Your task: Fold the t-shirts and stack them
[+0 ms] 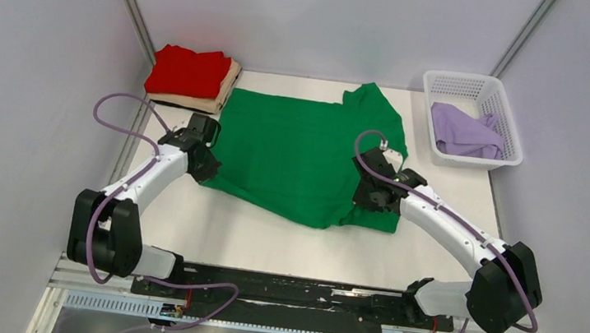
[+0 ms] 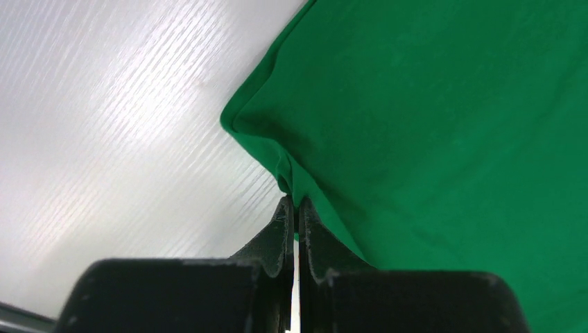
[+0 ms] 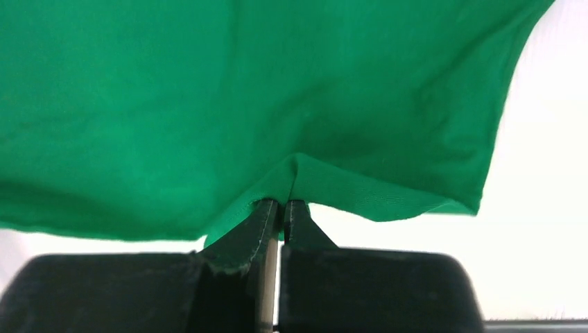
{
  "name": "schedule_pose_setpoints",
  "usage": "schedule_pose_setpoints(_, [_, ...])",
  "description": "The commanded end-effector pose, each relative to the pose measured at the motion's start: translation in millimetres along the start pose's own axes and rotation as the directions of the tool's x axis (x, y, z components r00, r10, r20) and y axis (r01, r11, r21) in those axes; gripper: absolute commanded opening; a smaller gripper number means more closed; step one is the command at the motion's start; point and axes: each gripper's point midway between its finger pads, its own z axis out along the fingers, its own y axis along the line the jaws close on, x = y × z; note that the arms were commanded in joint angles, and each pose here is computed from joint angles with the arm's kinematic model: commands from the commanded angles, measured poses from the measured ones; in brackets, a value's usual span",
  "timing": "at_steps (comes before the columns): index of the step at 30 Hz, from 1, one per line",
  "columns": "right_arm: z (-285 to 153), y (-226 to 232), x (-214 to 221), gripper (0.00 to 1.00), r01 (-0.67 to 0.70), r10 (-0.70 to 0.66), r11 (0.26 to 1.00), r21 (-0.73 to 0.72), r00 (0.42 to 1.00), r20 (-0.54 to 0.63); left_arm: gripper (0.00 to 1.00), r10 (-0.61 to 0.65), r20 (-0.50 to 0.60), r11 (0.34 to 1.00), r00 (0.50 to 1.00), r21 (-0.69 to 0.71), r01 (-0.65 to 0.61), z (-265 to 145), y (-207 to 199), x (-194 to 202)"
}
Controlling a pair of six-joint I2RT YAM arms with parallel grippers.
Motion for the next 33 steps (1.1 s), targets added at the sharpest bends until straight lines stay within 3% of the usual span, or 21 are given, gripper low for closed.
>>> schedule_pose_setpoints(1, [0.0, 12.2, -53.8, 0.00, 0.015, -0.010, 0.999, -0.037, 0.992, 0.124, 0.00, -0.011, 0.035, 0.999, 0.999, 0.042, 0.010, 3.3, -21.4, -27.2])
schedule_pose_setpoints(11, [14.2, 17.5, -127.7, 0.00, 0.039, -0.019, 0.994, -0.099, 0.980, 0.198, 0.00, -0.035, 0.063, 0.997, 0.997, 0.064, 0.031, 13.9, -45.9, -65.5])
schedule_pose_setpoints(23, [74.2, 18.3, -179.9, 0.03, 0.089, -0.068, 0.987, -0.132, 0.985, 0.157, 0.00, -0.027, 0.058, 0.999, 0.998, 0.024, 0.026, 51.0, -59.5, -92.2])
schedule_pose_setpoints(27, [101.6, 19.6, -203.1, 0.12, 0.066, -0.045, 0.985, -0.157, 0.990, 0.131, 0.25, -0.024, 0.064, 1.000, 0.998, -0.007, 0.024, 66.3, -63.5, -102.4])
schedule_pose_setpoints(29, [111.4, 22.7, -217.4, 0.19, 0.063, -0.041, 0.984, -0.168, 0.990, 0.132, 0.45, -0.016, 0.062, 1.000, 0.998, -0.002, 0.016, 69.0, -69.0, -109.3])
schedule_pose_setpoints(30, [113.6, 23.7, -223.9, 0.21, 0.065, -0.043, 0.983, -0.171, 0.990, 0.134, 0.65, -0.011, 0.068, 1.000, 0.998, 0.003, 0.011, 67.6, -73.3, -114.4])
schedule_pose_setpoints(31, [111.3, 26.8, -229.7, 0.24, 0.076, -0.052, 0.980, -0.181, 0.989, 0.135, 0.75, -0.008, 0.073, 1.000, 0.997, 0.005, 0.008, 65.6, -74.9, -117.1])
schedule_pose_setpoints(32, [106.9, 28.9, -235.2, 0.38, 0.083, -0.056, 0.979, -0.187, 0.988, 0.145, 0.94, -0.003, 0.084, 1.000, 0.996, 0.011, 0.002, 60.3, -77.3, -122.0])
schedule_pose_setpoints(33, [101.2, 28.5, -239.6, 0.55, 0.082, -0.052, 0.979, -0.187, 0.986, 0.160, 0.97, 0.000, 0.093, 1.000, 0.996, 0.014, -0.001, 57.0, -78.0, -125.0])
